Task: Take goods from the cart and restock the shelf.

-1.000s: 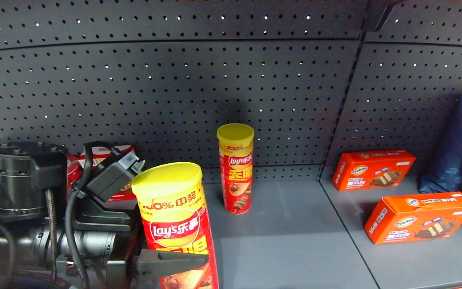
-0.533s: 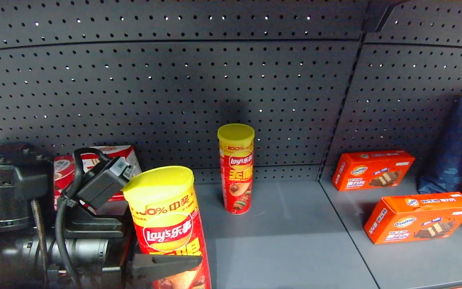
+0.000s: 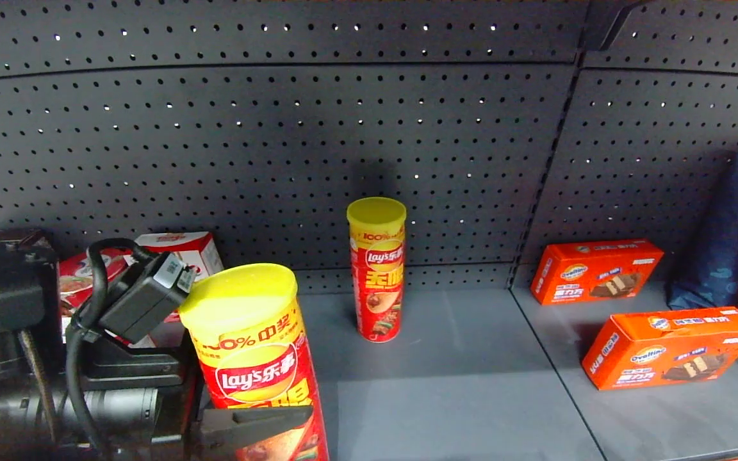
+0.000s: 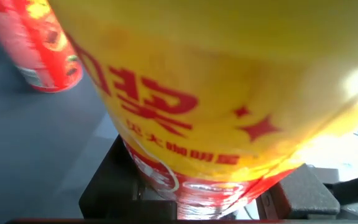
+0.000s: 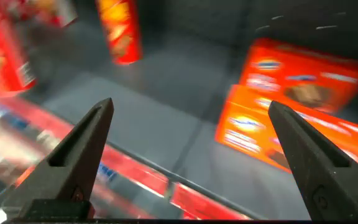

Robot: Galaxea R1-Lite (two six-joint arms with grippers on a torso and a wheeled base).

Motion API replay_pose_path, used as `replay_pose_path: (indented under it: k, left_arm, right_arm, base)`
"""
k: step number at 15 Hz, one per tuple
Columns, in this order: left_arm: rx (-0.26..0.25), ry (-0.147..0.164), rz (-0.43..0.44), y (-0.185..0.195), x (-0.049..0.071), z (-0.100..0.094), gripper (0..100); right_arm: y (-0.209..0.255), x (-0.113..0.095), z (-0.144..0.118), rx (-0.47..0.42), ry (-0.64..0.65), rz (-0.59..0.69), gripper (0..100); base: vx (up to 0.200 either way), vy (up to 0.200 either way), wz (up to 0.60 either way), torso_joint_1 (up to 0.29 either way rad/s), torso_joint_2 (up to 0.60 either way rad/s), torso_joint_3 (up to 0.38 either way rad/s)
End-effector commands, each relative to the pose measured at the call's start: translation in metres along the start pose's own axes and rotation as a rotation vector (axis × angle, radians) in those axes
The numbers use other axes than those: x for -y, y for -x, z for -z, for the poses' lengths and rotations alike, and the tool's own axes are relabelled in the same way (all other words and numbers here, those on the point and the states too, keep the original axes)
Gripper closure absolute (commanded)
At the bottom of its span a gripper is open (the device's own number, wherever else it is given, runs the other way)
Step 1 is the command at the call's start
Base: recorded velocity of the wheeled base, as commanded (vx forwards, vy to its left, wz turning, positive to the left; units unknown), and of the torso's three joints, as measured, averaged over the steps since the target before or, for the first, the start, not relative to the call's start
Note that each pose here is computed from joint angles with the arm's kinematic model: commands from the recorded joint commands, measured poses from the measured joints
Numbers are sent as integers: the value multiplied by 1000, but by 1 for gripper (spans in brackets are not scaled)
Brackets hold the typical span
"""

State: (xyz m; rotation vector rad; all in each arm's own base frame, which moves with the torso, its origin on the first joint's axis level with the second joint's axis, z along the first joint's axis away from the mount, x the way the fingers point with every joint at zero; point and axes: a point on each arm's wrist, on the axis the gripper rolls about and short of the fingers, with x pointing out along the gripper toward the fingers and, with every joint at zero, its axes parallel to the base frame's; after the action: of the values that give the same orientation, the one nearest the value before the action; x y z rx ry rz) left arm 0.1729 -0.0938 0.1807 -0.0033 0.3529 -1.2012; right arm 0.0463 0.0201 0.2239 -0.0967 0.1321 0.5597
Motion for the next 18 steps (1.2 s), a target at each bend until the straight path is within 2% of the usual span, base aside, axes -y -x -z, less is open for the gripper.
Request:
replay_pose_path:
  k: [1, 3, 4, 7, 10, 12, 18]
  left_arm:
    - [8, -6, -2, 1, 0, -3, 100]
    - [6, 2, -11, 2, 0, -1, 100]
    - [7, 9, -18, 3, -2, 0, 100]
    - [17, 8, -36, 6, -5, -2, 100]
    - [13, 12, -31, 6, -4, 0, 100]
    - [12, 13, -29, 6, -4, 0, 100]
    - [13, 12, -29, 7, -4, 0, 100]
  right_arm:
    - [-65, 7, -10, -125, 12, -98, 0]
    - [-108, 13, -15, -85, 47, -112, 0]
    - [-125, 13, -19, -59, 53, -149, 0]
    - [-160, 11, -27, -56, 54, -255, 0]
    - [-201, 10, -38, 6, 76, -415, 0]
    - [-228, 11, -32, 28, 123, -466, 0]
    - [-287, 2, -19, 64, 147, -611, 0]
  base:
    - [0, 0, 0, 0, 0, 0]
    - [0, 0, 0, 0, 0, 0]
    - [0, 0, 0, 0, 0, 0]
    - [0, 0, 0, 0, 0, 0]
    - [0, 0, 0, 0, 0, 0]
    - [0, 0, 0, 0, 0, 0]
    - [0, 0, 0, 0, 0, 0]
